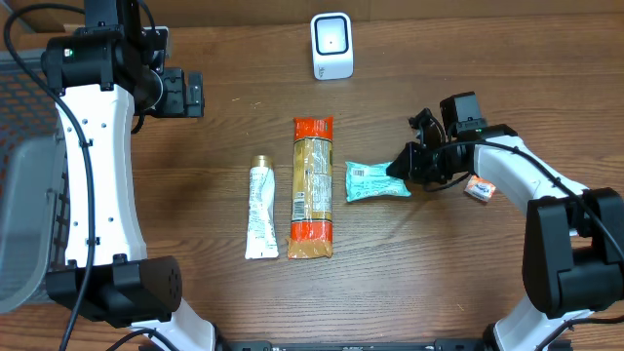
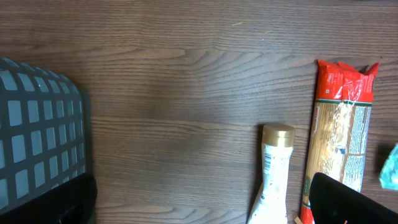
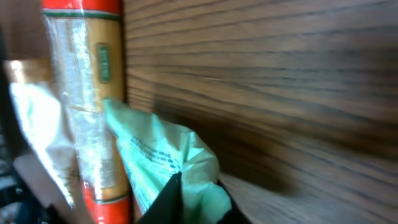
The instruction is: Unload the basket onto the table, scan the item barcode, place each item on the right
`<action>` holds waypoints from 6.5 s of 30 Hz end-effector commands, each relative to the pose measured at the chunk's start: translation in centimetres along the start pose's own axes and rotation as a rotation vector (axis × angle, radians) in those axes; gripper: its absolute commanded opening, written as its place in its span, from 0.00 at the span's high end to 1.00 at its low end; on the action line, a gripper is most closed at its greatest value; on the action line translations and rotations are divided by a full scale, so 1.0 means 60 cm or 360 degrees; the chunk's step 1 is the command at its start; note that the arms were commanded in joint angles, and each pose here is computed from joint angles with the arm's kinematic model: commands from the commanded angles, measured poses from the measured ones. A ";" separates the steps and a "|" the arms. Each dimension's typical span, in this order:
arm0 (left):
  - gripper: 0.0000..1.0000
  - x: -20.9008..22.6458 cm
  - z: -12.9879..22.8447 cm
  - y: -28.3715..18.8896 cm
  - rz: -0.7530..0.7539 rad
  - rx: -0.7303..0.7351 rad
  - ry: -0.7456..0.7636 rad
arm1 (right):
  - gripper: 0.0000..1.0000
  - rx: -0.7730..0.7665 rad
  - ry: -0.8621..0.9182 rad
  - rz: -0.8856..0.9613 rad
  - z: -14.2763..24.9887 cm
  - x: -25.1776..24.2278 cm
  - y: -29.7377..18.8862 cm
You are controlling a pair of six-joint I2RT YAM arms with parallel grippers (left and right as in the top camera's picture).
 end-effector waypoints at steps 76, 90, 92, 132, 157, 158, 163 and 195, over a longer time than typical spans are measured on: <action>0.00 -0.003 -0.001 0.008 -0.0002 0.0021 0.0040 | 0.96 -0.0322 -0.0309 -0.0455 0.120 0.166 -0.246; 0.00 -0.003 -0.001 0.008 -0.0002 0.0021 0.0040 | 0.96 -0.0360 -0.0147 -0.0458 0.103 0.166 -0.244; 0.01 -0.003 -0.001 0.008 -0.0002 0.0021 0.0040 | 0.96 -0.0361 -0.0147 -0.0457 0.104 0.166 -0.244; 0.00 -0.003 -0.001 0.008 -0.0002 0.0022 0.0039 | 0.96 -0.1295 -0.1915 0.2195 -0.316 0.352 -0.039; 0.01 -0.003 -0.001 0.008 -0.0002 0.0021 0.0040 | 0.96 -0.1053 -0.2259 0.2411 -0.332 0.312 0.069; 0.01 -0.003 -0.001 0.008 -0.0002 0.0022 0.0039 | 0.96 -0.1066 -0.2245 0.2401 -0.332 0.312 0.069; 0.00 -0.003 -0.001 0.008 -0.0002 0.0022 0.0039 | 0.96 -0.1098 -0.2218 0.2374 -0.330 0.315 0.072; 0.00 -0.003 -0.001 0.008 -0.0002 0.0021 0.0040 | 0.96 -0.0766 0.0140 0.0715 -0.078 0.213 -0.353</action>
Point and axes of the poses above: each gripper's point midway between its finger pads, its own y axis out along the fingers, its own x axis along the line the jaws close on, z = x × y, the point moved 8 cm from there along -y, back along the fingers, and after that the axes turned 5 degrees about y, right-handed, at the moved point
